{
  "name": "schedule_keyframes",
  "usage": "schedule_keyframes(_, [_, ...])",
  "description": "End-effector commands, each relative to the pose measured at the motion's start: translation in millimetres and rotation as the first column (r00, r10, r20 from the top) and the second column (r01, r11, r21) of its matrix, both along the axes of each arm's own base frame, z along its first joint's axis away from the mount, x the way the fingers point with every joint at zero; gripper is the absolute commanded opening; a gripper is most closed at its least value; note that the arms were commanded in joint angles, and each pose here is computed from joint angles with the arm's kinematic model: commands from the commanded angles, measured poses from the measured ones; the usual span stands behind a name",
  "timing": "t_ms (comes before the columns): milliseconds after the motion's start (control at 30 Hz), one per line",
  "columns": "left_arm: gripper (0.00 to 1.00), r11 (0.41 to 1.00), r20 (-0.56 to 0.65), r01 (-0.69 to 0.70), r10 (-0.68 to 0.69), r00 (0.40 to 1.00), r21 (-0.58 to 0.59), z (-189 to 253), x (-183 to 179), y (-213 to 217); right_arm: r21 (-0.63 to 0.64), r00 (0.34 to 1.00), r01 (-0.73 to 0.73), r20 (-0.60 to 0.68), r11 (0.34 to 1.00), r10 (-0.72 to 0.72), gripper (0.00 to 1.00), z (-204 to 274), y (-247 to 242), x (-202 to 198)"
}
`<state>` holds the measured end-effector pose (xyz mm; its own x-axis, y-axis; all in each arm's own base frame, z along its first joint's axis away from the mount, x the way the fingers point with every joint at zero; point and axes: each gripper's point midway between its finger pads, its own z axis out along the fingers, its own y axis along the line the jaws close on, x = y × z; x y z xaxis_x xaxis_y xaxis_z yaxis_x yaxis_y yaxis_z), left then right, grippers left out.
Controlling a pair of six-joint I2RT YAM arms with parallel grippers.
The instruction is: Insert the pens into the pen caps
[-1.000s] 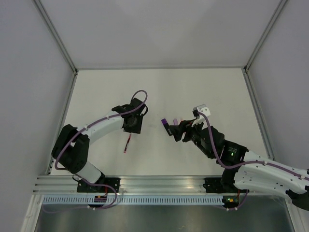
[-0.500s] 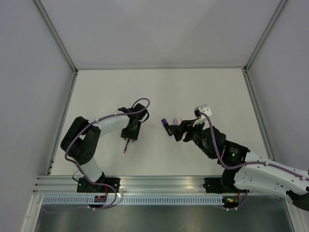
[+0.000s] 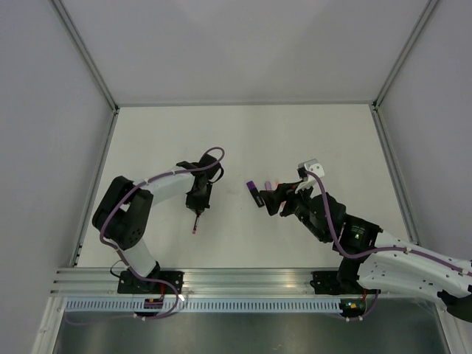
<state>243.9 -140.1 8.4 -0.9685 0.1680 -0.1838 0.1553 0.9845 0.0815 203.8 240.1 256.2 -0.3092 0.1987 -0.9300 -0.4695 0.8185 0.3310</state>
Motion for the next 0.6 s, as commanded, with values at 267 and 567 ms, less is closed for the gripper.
schedule_keyframes(267, [0.02, 0.973, 0.208, -0.014, 0.064, 0.976, -0.232, 29, 24, -25, 0.086, 1.0, -0.012, -0.014, 0.996, 0.013, 0.72, -5, 15, 2])
schedule_keyframes(567, [0.02, 0.595, 0.455, 0.378, -0.023, 0.89, -0.709, 137, -4, -113, 0.153, 0.996, 0.023, -0.085, 0.988, -0.01, 0.73, -35, 31, 9])
